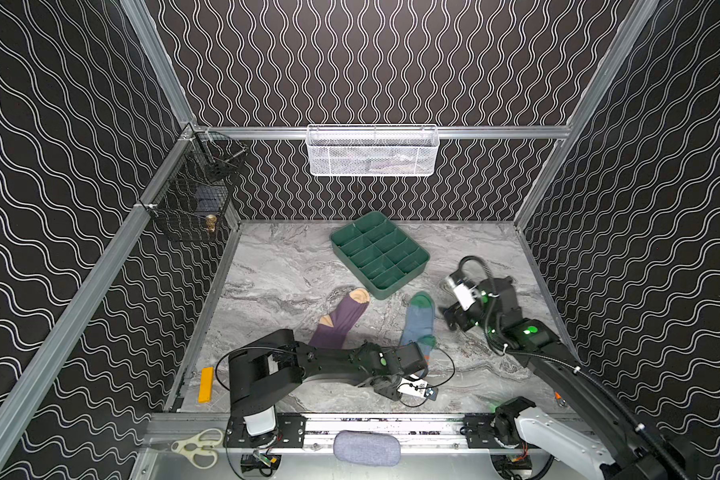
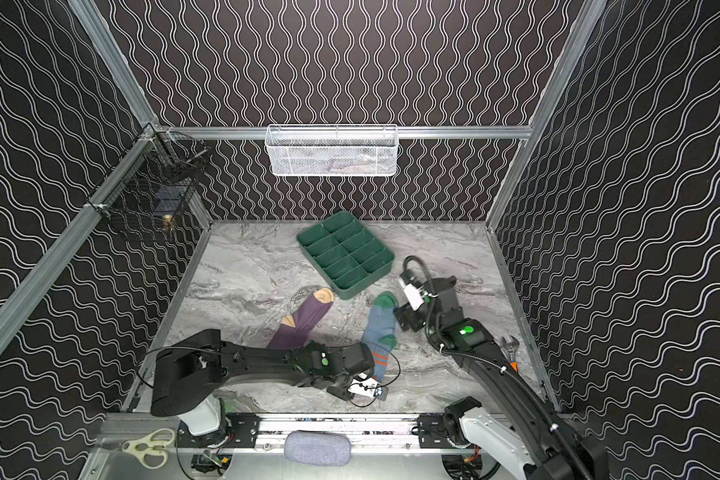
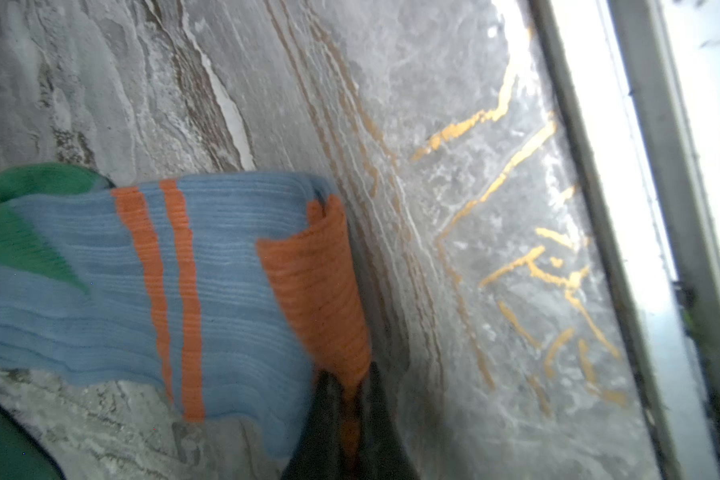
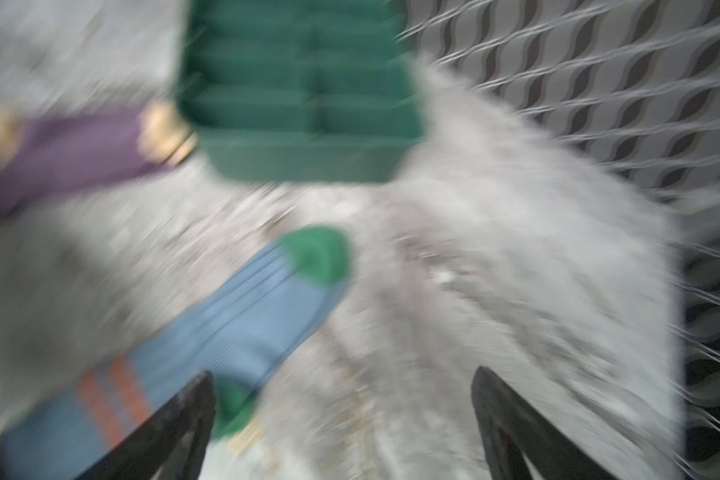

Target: Roll the socks

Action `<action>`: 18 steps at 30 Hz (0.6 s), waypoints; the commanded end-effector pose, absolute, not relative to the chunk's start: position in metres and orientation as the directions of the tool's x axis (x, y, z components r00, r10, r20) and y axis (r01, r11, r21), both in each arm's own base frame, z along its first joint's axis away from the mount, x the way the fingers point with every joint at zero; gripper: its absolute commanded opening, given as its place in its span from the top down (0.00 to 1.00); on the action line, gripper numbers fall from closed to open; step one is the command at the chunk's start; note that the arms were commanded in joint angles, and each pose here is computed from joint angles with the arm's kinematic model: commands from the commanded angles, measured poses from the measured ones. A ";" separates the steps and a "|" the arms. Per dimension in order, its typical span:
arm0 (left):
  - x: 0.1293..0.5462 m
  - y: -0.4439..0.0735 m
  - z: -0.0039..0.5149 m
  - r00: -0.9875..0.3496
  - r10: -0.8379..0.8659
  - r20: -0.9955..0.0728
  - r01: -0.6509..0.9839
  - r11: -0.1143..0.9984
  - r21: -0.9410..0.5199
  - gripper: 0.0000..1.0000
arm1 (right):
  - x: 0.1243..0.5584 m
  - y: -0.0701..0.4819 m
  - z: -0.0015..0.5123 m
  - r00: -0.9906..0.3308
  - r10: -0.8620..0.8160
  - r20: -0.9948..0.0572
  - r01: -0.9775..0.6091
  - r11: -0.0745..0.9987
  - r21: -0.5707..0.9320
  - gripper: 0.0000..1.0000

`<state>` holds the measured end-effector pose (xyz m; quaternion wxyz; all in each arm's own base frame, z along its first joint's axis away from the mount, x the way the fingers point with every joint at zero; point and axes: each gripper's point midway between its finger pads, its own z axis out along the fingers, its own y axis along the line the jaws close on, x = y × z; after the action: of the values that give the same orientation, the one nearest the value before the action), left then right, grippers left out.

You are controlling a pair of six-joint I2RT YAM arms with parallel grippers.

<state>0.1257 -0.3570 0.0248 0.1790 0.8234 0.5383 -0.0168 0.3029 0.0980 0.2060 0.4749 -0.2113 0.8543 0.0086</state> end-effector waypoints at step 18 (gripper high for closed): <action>0.144 -0.372 -0.001 0.007 0.998 -0.069 0.933 -0.031 -0.358 0.91 | 0.160 0.119 0.270 0.051 -0.540 -0.840 -0.714 0.568 -0.408 0.15</action>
<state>0.1378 -0.3818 0.0158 -0.0772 0.7221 0.6636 -0.1795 0.1928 0.0926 0.3107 0.6260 -0.2957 0.7189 0.0621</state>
